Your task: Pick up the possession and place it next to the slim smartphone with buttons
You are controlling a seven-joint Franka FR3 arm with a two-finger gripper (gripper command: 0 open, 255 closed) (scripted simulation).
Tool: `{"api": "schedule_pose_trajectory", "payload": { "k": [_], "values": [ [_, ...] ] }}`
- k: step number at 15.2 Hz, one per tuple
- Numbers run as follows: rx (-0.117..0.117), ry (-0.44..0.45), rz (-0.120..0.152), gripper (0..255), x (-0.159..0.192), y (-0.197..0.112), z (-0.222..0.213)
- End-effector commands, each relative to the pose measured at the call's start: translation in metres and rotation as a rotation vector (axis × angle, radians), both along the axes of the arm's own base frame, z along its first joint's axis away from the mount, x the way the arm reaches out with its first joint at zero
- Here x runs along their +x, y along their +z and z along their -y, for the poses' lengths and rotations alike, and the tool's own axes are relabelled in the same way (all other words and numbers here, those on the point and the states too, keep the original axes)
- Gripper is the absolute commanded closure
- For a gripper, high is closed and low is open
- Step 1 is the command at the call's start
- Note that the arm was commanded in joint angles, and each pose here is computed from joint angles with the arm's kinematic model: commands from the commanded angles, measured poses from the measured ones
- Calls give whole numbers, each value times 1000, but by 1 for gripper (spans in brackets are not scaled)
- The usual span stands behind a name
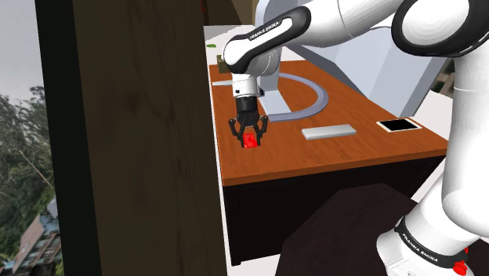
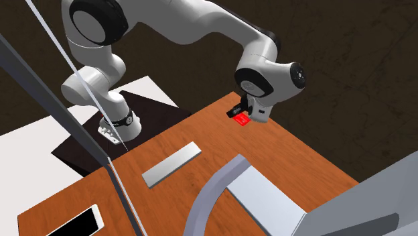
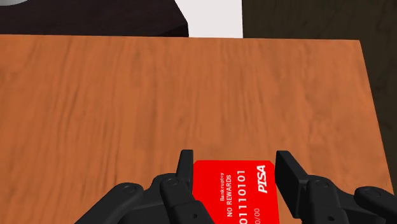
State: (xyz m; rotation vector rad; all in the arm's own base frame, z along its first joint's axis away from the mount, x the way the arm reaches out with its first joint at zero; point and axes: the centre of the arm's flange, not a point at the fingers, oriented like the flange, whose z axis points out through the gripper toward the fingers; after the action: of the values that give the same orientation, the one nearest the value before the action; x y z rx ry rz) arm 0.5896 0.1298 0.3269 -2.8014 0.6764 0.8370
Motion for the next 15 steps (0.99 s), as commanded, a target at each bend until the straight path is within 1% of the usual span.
{"api": "schedule_pose_trajectory", "payload": {
  "k": [1, 10, 11, 15],
  "values": [
    [0, 0, -1, 255, 0, 10, 0],
    [0, 0, -1, 255, 0, 57, 0],
    [0, 0, -1, 255, 0, 57, 0],
    [0, 0, -1, 255, -9, 57, 52]
  ]
}}
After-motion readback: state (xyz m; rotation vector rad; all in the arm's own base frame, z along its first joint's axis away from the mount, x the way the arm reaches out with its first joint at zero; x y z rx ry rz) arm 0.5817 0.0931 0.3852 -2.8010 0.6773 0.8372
